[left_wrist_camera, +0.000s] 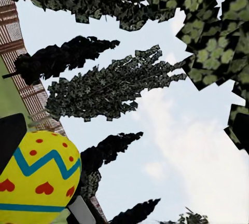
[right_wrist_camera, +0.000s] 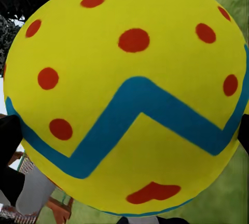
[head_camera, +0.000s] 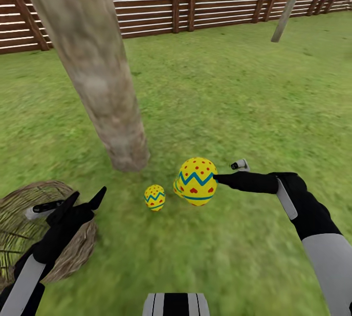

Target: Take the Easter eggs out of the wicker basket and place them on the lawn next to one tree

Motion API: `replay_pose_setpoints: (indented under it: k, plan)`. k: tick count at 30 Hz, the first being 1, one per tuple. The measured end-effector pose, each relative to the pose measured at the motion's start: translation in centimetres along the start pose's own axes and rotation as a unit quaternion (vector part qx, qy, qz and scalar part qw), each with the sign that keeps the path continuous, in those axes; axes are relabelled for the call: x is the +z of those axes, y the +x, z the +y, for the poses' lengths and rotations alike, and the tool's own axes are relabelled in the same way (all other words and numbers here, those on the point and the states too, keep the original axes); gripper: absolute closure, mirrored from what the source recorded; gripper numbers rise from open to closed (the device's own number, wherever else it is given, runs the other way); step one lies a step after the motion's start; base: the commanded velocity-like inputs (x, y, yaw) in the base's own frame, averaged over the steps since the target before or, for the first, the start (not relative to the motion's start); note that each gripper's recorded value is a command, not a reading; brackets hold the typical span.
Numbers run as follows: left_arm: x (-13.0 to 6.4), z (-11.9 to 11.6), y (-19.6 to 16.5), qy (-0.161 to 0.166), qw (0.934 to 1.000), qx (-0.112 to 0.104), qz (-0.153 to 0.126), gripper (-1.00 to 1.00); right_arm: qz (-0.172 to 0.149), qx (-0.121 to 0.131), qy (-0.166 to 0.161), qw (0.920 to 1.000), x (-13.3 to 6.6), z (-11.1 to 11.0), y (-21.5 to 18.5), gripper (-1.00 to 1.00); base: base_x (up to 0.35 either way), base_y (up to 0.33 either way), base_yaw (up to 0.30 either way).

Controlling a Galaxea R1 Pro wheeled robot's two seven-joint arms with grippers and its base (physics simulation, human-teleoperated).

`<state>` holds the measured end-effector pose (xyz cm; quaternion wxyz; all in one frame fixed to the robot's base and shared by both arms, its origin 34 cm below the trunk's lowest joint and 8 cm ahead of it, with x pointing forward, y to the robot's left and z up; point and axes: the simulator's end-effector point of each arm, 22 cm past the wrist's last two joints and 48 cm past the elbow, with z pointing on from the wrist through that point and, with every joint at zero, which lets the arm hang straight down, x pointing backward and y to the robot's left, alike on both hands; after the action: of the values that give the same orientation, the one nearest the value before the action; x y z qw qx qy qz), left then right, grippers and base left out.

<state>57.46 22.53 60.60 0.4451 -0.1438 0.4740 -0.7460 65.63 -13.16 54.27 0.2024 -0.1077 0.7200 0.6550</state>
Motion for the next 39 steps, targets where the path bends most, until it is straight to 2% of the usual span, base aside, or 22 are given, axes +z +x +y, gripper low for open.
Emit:
replay_pose_setpoints:
  k: [6, 20, 31, 36, 39]
  plan:
    - [0.2, -0.3, 0.0, 0.003, 1.0000, 0.002, 0.001, -1.00, -0.019, 0.006, 0.002, 0.9998, -0.9, -0.2, -0.8, 1.00, 0.000, 0.000, -0.286]
    - [0.4, -0.9, 0.0, 0.009, 0.9999, 0.006, 0.003, -1.00, -0.026, 0.006, 0.003, 0.9996, -1.4, 0.1, -1.2, 1.00, 0.000, 0.000, -0.285]
    - [0.8, -0.9, 0.4, 0.015, 0.9999, -0.001, -0.006, -1.00, -0.038, 0.003, 0.004, 0.9992, -1.9, 0.3, -1.8, 1.00, 0.069, 0.000, -0.026]
    - [1.9, -0.7, 2.1, 0.020, 0.9995, -0.017, 0.015, -1.00, -0.040, 0.011, 0.011, 0.9991, -2.0, -0.4, -1.6, 1.00, 0.335, 0.000, 0.000]
    - [2.0, -0.7, 2.3, 0.021, 0.9995, -0.019, 0.016, -1.00, -0.041, 0.011, 0.016, 0.9990, -2.1, -0.7, -1.6, 1.00, 0.342, 0.000, 0.023]
